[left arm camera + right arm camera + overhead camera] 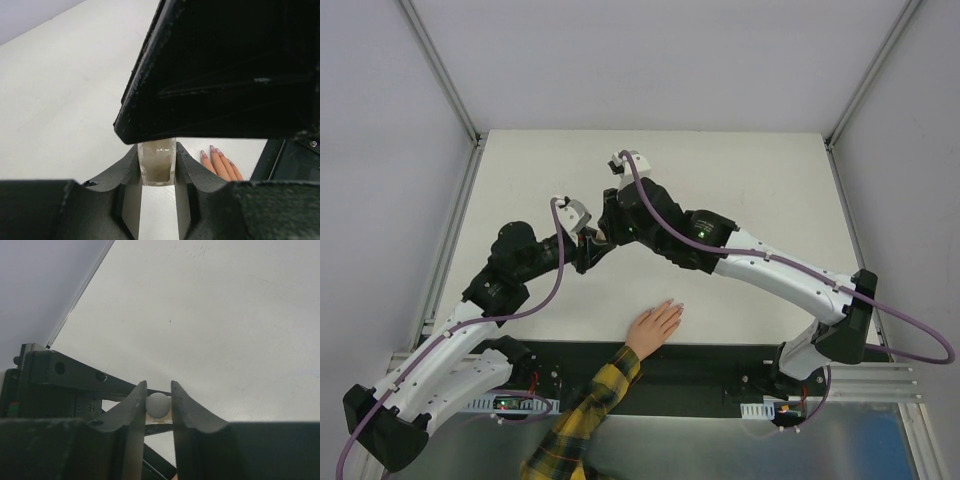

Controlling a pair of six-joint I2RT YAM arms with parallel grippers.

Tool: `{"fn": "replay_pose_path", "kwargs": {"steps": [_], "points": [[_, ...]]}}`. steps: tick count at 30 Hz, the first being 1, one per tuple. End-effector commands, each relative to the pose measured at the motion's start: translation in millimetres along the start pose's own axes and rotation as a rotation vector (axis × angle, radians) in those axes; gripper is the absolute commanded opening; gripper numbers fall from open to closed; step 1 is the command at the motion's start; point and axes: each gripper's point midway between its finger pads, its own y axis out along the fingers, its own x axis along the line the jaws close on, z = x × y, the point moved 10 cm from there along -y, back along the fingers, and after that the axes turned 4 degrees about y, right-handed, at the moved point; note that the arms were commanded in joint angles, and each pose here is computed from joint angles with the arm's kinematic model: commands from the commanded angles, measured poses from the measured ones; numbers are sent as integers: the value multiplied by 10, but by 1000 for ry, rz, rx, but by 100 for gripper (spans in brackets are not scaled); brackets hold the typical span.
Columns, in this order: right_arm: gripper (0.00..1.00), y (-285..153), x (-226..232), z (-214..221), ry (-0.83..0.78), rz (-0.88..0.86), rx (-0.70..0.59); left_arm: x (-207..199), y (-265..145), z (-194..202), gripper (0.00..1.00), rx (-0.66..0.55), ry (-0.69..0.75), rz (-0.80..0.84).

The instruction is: Paint the nails

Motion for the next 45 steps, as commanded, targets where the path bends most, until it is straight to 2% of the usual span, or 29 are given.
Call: {"fn": "replay_pose_path", "kwargs": {"steps": [1, 2, 3, 4, 6, 7, 8, 10, 11, 12, 13, 14, 16, 18, 21, 24, 26, 27, 28, 29, 31, 32, 34, 35, 38, 42, 43, 45], "points": [[19, -48, 35, -126, -2, 13, -34, -12, -19, -244, 0, -94, 56, -3], [12, -56, 32, -109, -4, 9, -28, -13, -21, -240, 0, -94, 56, -3], [1, -62, 19, -105, -4, 12, -28, -18, -24, -243, 0, -96, 55, 2], [1, -50, -10, -48, -19, 18, -15, -25, -21, -240, 0, -95, 61, 15], [1, -103, -54, -60, -50, -14, -18, -124, -36, -258, 0, -103, 88, 153], [1, -111, -132, -73, -140, -28, -17, -177, -54, -286, 0, -117, 118, 229], [1, -75, -187, 38, -192, -97, 26, -285, -91, -303, 0, -137, 139, 378], [1, -195, -423, -45, -262, -266, 12, -365, -139, -280, 0, -156, 155, 481], [1, -169, -468, 263, -312, -617, 73, -403, -158, -285, 0, -170, 167, 538], [0, -241, -522, 282, -304, -796, 37, -414, -159, -274, 0, -171, 168, 558], [0, -315, -679, 252, -273, -884, -15, -429, -159, -260, 0, -164, 161, 591], [0, -362, -664, 248, -244, -1008, 5, -442, -153, -258, 0, -158, 153, 624], [0, -332, -661, 263, -255, -1055, 92, -475, -125, -250, 0, -129, 118, 751], [0, -321, -688, 326, -253, -1047, 117, -482, -84, -235, 0, -97, 63, 828], [0, -284, -696, 317, -249, -1032, 106, -463, -42, -215, 0, -84, 43, 821], [0, -270, -695, 268, -229, -976, 79, -429, -1, -195, 0, -87, 43, 769], [0, -270, -668, 183, -173, -903, 63, -376, 46, -174, 0, -88, 41, 670], [6, -263, -658, 150, -146, -870, 60, -352, 55, -172, 0, -90, 44, 617], [16, -249, -635, 61, -90, -776, 25, -320, 69, -161, 0, -88, 55, 568], [28, -251, -636, 55, -61, -707, 40, -249, 98, -146, 0, -77, 42, 445], [46, -285, -569, 53, -28, -563, 35, -202, 90, -150, 0, -79, 48, 356], [57, -282, -611, -13, 21, -360, -6, -137, 107, -146, 0, -75, 43, 262], [64, -280, -601, -55, 63, -175, -56, -103, 84, -158, 0, -84, 46, 193], [67, -321, -564, -104, 93, -141, -62, -86, 75, -164, 0, -87, 47, 161], [70, -312, -491, -110, 91, -6, -87, -40, 44, -184, 0, -103, 51, 71], [69, -285, -296, -197, 103, 50, -114, 7, 2, -210, 0, -125, 45, -27], [67, -273, -244, -187, 99, 47, -115, 27, -4, -216, 0, -128, 40, -59], [58, -178, -188, -146, 89, 61, -96, 34, -13, -224, 0, -133, 34, -75]]}}
